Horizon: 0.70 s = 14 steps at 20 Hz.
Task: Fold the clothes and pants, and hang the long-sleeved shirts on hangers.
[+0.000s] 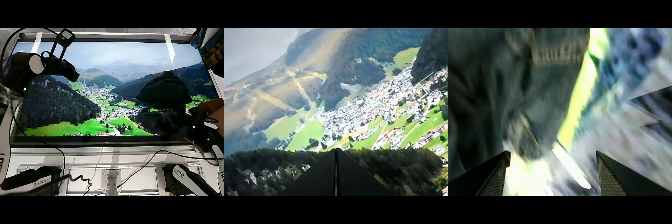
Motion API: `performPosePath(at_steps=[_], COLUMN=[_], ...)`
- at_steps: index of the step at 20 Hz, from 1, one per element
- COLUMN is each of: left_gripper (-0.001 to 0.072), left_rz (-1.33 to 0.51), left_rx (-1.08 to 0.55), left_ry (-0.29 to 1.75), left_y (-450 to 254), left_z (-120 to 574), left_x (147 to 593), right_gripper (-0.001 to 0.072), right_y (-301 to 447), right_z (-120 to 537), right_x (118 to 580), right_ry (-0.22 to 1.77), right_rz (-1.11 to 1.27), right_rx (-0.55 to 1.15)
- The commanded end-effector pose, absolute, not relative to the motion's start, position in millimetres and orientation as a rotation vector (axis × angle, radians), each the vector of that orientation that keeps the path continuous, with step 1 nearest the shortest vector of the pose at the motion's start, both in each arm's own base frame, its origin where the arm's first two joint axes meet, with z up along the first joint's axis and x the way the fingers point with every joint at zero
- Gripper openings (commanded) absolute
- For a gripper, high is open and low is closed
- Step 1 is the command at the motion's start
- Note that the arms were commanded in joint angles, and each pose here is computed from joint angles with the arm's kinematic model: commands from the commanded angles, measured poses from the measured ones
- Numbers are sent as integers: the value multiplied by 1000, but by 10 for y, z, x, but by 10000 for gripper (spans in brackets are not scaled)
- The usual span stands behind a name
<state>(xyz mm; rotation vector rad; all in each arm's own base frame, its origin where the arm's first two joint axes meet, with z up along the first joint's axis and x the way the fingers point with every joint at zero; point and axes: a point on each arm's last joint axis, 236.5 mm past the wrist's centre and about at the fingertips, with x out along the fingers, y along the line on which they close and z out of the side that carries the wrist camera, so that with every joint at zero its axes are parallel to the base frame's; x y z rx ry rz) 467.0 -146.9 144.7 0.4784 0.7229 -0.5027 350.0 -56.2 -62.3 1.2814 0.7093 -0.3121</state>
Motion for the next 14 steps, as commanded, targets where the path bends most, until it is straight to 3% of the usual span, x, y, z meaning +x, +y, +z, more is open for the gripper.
performPosePath(at_steps=[1,5,8,9,14], left_gripper=[25,25,25,25,25], left_rz=[-510,-510,-510,-510,-510], left_rx=[469,469,469,469,469], left_ry=[724,724,724,724,724], left_y=[-1493,-1493,-1493,-1494,-1494], left_z=[1442,1440,1440,1441,1441], left_x=[4664,4665,4665,4666,4666], right_gripper=[614,616,633,690,691], right_y=[-980,-1423,-1482,-1460,-1507], right_z=[-449,-254,-418,-493,-850], right_x=[3731,3823,3899,3954,4230], right_ry=[535,421,479,511,608], right_rz=[-435,-511,-496,-480,-464], right_rx=[1328,1342,1395,1411,1445])
